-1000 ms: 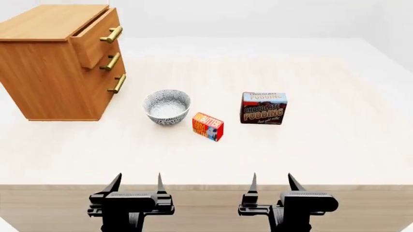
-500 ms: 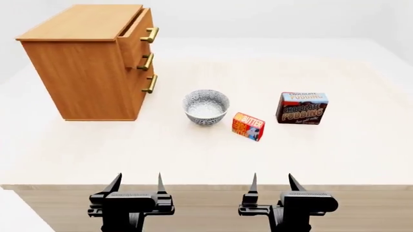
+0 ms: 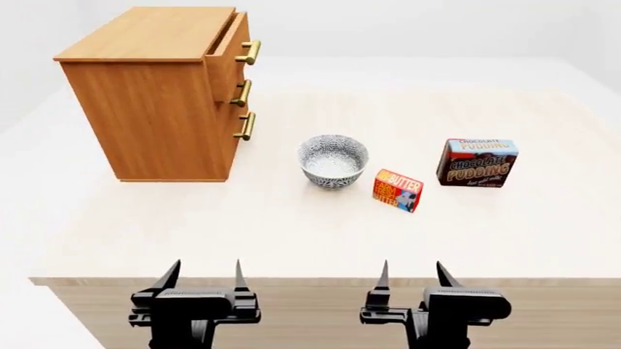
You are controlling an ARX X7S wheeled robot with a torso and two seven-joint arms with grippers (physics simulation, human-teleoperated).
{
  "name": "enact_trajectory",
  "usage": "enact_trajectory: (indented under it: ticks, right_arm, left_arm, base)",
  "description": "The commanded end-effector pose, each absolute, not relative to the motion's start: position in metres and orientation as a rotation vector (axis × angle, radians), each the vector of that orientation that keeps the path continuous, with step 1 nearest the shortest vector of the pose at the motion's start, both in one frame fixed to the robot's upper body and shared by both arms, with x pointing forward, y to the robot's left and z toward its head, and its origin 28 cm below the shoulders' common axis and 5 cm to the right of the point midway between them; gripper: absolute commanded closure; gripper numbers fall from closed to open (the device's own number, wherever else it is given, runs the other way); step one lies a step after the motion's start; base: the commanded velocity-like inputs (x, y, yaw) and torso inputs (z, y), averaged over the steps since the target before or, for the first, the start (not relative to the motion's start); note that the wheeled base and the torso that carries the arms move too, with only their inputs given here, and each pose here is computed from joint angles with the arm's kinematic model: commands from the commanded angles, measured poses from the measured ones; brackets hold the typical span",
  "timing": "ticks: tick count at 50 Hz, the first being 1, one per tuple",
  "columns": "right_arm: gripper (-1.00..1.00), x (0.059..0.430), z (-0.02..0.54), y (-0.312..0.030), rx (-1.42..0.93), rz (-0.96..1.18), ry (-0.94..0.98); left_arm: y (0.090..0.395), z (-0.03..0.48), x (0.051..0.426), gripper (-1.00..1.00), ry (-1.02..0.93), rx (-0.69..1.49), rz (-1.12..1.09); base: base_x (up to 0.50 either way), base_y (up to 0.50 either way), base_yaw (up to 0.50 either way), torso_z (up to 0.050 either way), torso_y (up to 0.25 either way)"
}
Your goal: Put the butter at the back in the top drawer of the cabinet and close it.
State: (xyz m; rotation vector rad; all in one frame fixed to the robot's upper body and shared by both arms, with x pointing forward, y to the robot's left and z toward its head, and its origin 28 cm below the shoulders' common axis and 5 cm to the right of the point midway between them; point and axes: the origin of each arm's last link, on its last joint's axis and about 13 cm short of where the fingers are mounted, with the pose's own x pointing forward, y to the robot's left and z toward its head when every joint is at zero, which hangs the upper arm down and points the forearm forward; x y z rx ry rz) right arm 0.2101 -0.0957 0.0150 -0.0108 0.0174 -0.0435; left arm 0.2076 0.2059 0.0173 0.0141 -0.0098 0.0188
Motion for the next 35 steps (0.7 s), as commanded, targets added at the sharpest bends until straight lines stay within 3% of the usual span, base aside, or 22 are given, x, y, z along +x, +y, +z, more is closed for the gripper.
enact_trajectory:
  ticks: [1,26,35]
  right_arm:
    - [-1.0,0.206,0.03,-0.097,-0.001,-0.056,0.03]
    - [-1.0,0.185,0.107,-0.097,-0.066,0.02,0.005]
    - [-1.0,0.17,0.112,-0.1,-0.07,0.044,-0.053]
  left_arm:
    - [0.206,0.033,0.202,-1.0,-0.017,0.02,0.019]
    - [0.21,0.108,0.187,-1.0,-0.055,0.019,-0.01]
    - [0.21,0.113,0.18,-1.0,-0.068,0.024,-0.016]
  base:
    - [0.0,0.0,0.0,0.0,0.0]
    - [0.0,0.0,0.0,0.0,0.0]
    - [0.46,0.0,0.0,0.0,0.0]
